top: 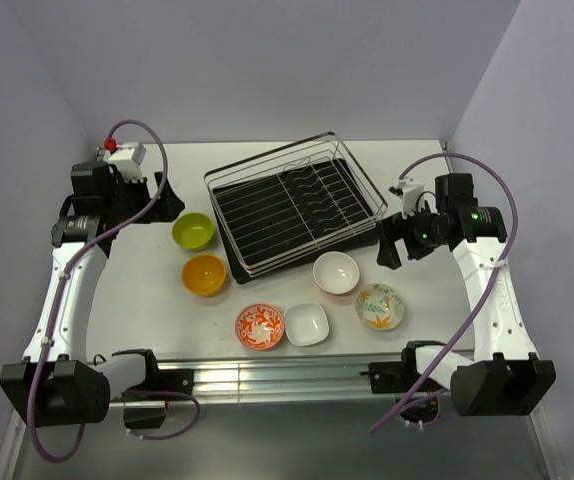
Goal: Load the bowls into the dish rack
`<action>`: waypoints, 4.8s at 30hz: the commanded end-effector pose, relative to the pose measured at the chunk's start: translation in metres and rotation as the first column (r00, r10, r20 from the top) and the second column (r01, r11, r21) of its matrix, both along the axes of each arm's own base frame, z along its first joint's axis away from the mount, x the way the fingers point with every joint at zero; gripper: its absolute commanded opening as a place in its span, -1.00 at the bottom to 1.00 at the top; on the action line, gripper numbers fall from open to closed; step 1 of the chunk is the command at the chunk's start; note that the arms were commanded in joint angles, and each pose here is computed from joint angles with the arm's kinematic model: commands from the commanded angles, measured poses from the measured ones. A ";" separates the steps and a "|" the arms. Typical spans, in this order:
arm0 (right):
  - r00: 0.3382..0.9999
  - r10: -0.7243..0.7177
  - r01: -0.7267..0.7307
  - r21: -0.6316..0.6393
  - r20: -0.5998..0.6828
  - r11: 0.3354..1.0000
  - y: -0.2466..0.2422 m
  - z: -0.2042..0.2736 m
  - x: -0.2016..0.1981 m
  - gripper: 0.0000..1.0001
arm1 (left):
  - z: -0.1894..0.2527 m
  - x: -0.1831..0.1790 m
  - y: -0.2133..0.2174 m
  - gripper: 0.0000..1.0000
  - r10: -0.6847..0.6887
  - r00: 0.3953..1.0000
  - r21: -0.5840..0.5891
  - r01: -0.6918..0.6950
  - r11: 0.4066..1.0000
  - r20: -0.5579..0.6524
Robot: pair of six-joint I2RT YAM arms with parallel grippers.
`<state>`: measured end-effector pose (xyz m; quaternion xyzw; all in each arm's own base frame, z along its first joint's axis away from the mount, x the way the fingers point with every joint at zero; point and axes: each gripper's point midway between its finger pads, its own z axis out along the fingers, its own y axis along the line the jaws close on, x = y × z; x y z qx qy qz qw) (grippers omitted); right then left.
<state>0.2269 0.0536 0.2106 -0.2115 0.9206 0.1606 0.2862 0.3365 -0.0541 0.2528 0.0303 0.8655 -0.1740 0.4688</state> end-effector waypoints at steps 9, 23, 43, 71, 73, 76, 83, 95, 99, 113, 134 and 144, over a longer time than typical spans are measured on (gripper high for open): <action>0.975 0.079 -0.121 -0.199 -0.207 0.972 -0.035 -0.082 -0.030 0.94 | 0.023 -0.002 -0.015 0.99 -0.131 0.988 0.009 0.131 0.991 0.086; 0.938 0.088 -0.162 -0.200 -0.334 0.966 -0.041 -0.146 -0.033 0.61 | 0.046 -0.010 -0.030 0.99 -0.267 0.943 0.052 0.262 0.964 0.199; 0.872 0.177 -0.237 -0.078 -0.457 0.968 -0.026 -0.179 -0.042 -0.35 | 0.054 -0.001 -0.030 0.99 -0.245 0.938 0.044 0.241 0.969 0.245; 0.939 -0.135 0.071 0.204 0.317 0.976 0.051 0.128 0.060 -1.00 | 0.152 -0.029 -0.137 0.89 -0.435 0.799 -0.058 0.501 0.864 0.415; 0.932 -0.170 0.102 0.219 0.321 0.970 0.059 0.137 0.077 -1.00 | 0.150 -0.029 -0.159 0.89 -0.468 0.792 -0.074 0.534 0.842 0.393; 0.934 -0.181 0.115 0.220 0.309 0.969 0.073 0.138 0.093 -1.00 | 0.155 -0.026 -0.179 0.87 -0.480 0.785 -0.084 0.550 0.831 0.391; 0.885 -0.272 0.206 0.205 0.378 0.957 0.093 0.145 0.121 -1.00 | 0.131 -0.024 -0.226 0.84 -0.552 0.767 -0.134 0.616 0.776 0.327; 0.894 -0.272 0.198 0.230 0.357 0.953 0.134 0.144 0.123 -1.00 | 0.103 0.001 -0.266 0.72 -0.511 0.824 -0.188 0.557 0.809 0.245; 0.904 -0.239 0.164 0.227 0.355 0.960 0.147 0.141 0.117 -1.00 | 0.087 0.007 -0.275 0.52 -0.507 0.838 -0.213 0.543 0.812 0.201; 0.924 -0.167 0.091 0.229 0.343 0.969 0.163 0.140 0.111 0.10 | 0.070 0.011 -0.274 -0.97 -0.470 0.866 -0.223 0.498 0.838 0.170; 0.966 0.147 -0.250 0.614 0.214 0.748 0.176 0.191 0.048 1.00 | 0.136 -0.037 -0.263 -0.99 -0.596 0.697 -0.579 0.696 0.425 0.400; 0.966 0.231 -0.239 0.730 0.113 0.640 0.195 0.192 0.046 1.00 | 0.147 -0.033 -0.264 -0.99 -0.558 0.712 -0.655 0.668 0.352 0.426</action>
